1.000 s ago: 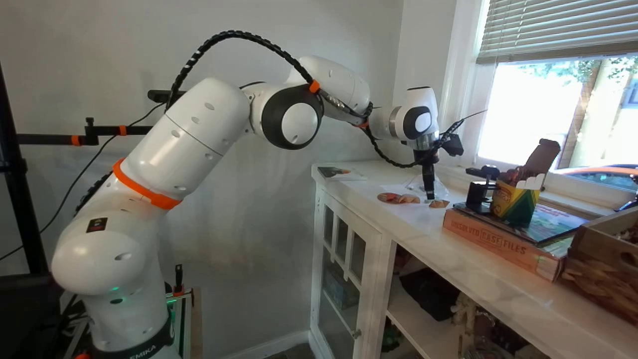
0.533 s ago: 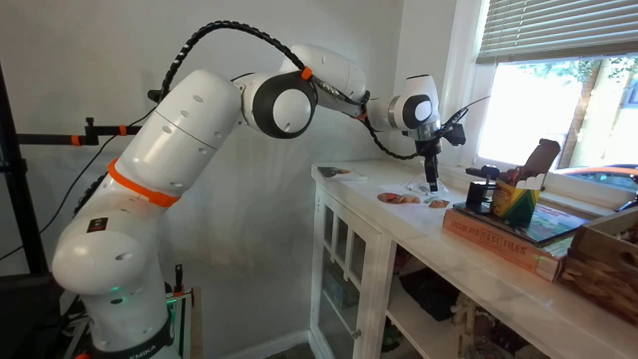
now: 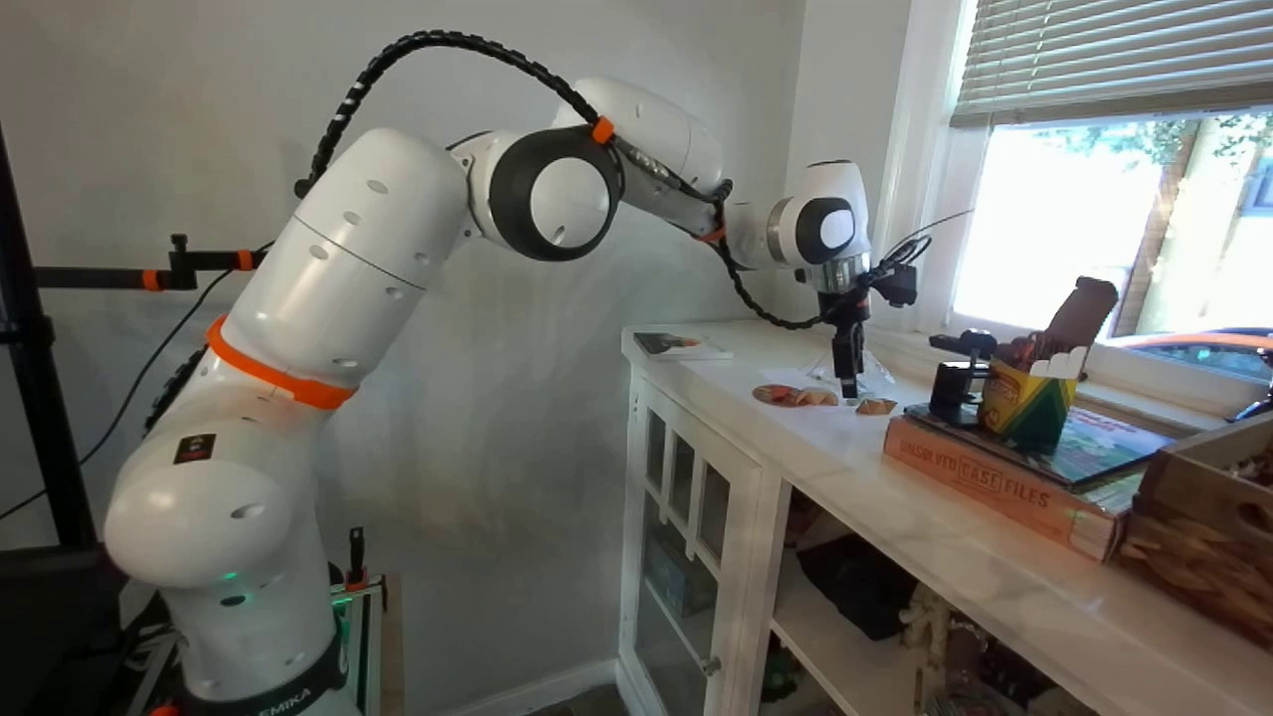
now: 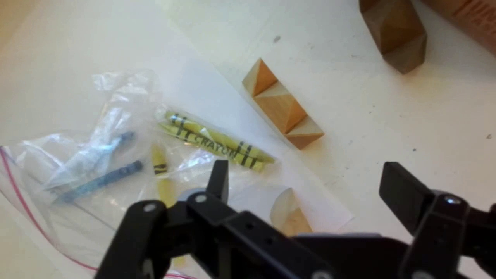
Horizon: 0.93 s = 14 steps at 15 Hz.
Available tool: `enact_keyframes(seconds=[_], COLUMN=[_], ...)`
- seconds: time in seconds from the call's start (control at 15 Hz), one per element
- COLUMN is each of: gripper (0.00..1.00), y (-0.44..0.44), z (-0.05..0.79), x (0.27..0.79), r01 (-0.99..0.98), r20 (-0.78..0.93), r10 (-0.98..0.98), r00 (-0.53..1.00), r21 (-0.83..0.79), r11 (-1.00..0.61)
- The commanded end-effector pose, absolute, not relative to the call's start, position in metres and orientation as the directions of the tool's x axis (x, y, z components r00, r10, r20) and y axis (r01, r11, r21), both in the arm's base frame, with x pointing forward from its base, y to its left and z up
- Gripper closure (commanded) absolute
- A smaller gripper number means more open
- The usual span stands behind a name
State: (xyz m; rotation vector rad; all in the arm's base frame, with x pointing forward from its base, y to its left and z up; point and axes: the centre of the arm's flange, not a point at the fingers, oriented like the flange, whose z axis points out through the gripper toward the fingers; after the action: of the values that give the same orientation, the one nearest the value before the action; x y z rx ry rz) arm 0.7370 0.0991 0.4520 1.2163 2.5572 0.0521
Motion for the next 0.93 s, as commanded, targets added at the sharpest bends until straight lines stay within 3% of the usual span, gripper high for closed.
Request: enact_keyframes(seconds=[0.0,0.8,0.87], gripper=[0.00,0.00,0.04], y=[0.097,0.094,0.093], z=[0.435,0.433,0.433], x=[0.723,0.736,0.737], r01=[0.769,0.862,0.866], r20=[-0.247,-0.228,-0.228], r10=[0.776,0.885,0.889], r00=[-0.580,-0.406,-0.397], r21=[0.148,0.225,0.229], r11=[0.622,0.454,0.445])
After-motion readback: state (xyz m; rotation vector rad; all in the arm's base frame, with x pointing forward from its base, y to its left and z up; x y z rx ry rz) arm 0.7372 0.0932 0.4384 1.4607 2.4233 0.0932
